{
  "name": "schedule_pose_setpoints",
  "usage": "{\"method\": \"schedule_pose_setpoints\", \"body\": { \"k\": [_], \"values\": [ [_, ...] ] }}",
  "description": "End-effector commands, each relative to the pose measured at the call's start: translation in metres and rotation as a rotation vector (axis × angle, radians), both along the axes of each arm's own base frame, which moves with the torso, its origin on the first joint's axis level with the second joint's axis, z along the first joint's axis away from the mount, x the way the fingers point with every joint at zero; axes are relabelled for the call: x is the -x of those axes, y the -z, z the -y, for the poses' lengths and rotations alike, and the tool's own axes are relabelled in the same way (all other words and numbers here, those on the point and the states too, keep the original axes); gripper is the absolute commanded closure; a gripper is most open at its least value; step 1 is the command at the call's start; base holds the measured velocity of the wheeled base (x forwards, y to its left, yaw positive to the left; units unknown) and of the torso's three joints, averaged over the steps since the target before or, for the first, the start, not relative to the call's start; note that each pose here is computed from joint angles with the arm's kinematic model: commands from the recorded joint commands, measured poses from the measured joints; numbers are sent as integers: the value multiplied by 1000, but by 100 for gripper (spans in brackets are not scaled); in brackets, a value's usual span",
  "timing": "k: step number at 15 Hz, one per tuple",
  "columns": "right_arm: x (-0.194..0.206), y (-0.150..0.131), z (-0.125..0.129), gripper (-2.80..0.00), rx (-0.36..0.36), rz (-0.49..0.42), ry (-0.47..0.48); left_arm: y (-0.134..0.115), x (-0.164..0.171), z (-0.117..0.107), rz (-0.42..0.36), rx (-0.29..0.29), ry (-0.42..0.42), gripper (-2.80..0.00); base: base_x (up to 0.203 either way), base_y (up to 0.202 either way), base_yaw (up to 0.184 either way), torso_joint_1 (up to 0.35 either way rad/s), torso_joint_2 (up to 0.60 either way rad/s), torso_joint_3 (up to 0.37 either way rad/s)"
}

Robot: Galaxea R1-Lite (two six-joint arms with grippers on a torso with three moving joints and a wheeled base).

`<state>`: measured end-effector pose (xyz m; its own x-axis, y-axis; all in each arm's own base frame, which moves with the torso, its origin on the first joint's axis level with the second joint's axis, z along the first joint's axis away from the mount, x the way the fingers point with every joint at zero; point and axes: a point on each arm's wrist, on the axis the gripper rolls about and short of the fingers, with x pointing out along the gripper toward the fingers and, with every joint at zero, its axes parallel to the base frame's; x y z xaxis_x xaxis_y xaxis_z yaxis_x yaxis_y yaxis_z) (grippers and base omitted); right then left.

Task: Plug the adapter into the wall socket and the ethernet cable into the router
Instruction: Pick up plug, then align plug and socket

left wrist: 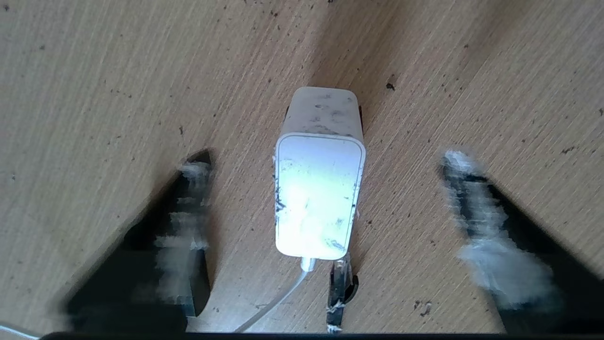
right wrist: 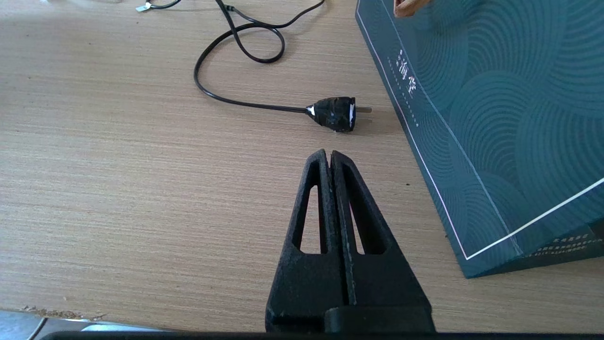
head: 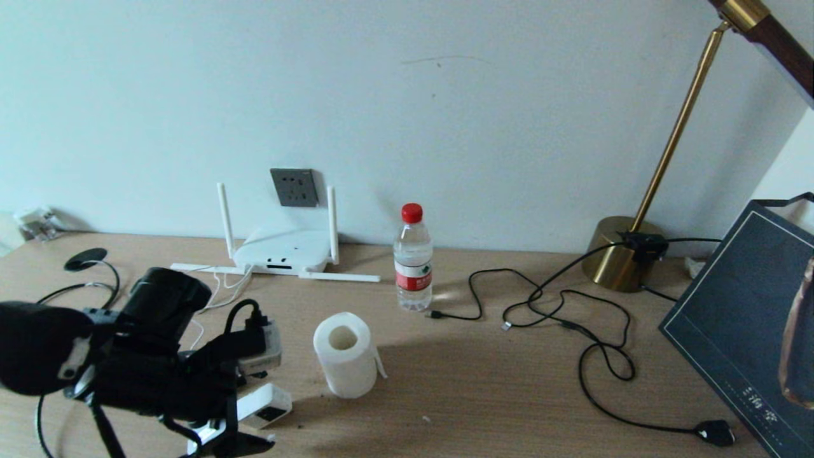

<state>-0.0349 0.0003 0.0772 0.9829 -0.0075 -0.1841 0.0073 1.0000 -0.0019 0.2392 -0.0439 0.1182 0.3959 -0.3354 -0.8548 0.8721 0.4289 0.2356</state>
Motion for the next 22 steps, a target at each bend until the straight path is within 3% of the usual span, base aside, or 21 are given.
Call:
{"method": "schedule_pose_setpoints", "body": {
  "k": [1, 12, 13, 14, 18, 20, 22],
  "values": [
    [0, 0, 0, 0, 1, -2, 0, 2, -1, 0, -5, -2, 8, 0, 0, 0, 0, 0, 0, 0],
    [0, 0, 0, 0, 0, -2, 0, 1, 2, 0, -6, 7, 6, 0, 0, 0, 0, 0, 0, 0],
    [0, 0, 0, 0, 0, -1, 0, -6, 3, 0, 17, 35, 7, 0, 0, 0, 0, 0, 0, 0],
    [0, 0, 0, 0, 0, -2, 0, -15, 2, 0, 28, 104, -16, 0, 0, 0, 0, 0, 0, 0],
    [0, 0, 0, 0, 0, -2, 0, -58, -15, -4, 65, 481, -314, 0, 0, 0, 0, 0, 0, 0],
    [0, 0, 0, 0, 0, -2, 0, -54, -38, -15, 239, 516, -476, 0, 0, 0, 0, 0, 0, 0],
    [0, 0, 0, 0, 0, -1, 0, -37, -63, -24, 436, 559, -568, 0, 0, 0, 0, 0, 0, 0]
  ]
}}
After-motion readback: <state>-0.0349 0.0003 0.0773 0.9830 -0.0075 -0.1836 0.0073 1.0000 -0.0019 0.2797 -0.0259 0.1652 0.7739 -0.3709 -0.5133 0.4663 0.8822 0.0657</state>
